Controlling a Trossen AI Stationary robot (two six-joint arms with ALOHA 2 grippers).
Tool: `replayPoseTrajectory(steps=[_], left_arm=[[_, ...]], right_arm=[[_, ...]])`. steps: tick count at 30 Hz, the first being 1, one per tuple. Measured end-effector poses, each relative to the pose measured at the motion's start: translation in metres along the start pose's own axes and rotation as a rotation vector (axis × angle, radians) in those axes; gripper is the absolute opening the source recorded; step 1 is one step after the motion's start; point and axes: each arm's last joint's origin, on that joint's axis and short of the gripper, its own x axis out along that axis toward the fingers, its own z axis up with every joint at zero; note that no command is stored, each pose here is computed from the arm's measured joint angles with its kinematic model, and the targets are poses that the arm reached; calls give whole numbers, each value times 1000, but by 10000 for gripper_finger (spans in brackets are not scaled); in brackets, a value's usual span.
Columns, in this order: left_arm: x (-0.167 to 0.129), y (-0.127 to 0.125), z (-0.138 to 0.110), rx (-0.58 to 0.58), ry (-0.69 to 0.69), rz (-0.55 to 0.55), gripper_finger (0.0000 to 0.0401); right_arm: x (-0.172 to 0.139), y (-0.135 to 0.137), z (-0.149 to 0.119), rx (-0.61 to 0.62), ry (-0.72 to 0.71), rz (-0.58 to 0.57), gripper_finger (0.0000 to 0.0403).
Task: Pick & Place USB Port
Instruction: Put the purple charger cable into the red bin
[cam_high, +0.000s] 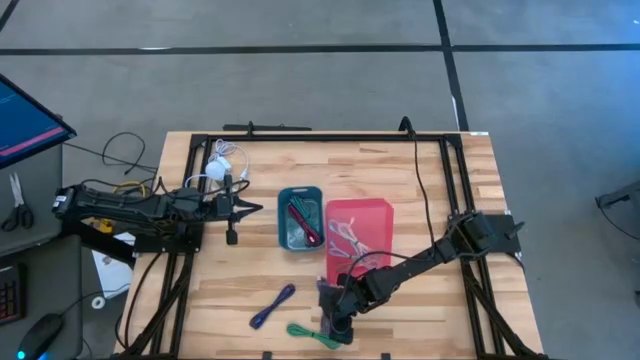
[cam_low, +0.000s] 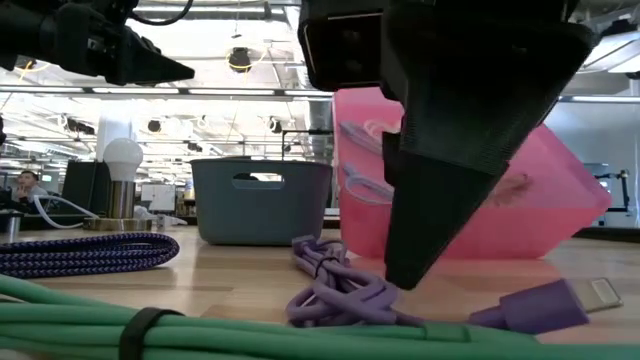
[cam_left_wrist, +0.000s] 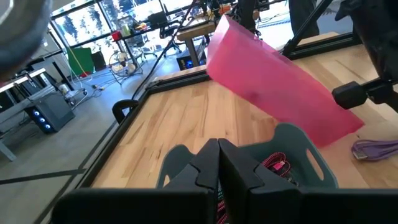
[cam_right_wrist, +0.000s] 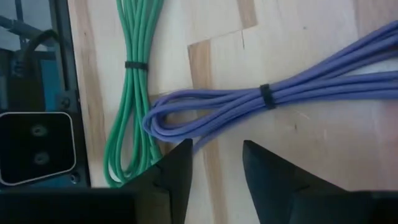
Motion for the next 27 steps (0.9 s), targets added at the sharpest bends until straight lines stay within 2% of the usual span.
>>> replayPoseTrajectory(steps=[6, 11, 18, 23, 27], left_arm=[[0, 0, 0, 0, 0, 0, 8], [0, 0, 0, 0, 0, 0, 8], [0, 0, 0, 0, 0, 0, 8], [0, 0, 0, 0, 0, 0, 8], [0, 0, 0, 0, 0, 0, 8]], right_arm=[[-6, -7, 10, -12, -21, -4, 120], [-21, -4, 25, -76, -52, -4, 116], [-45, 2, 43, -143, -79, -89, 115], [-51, 13, 44, -162, -93, -75, 115], [-48, 23, 34, -147, -77, -66, 115]])
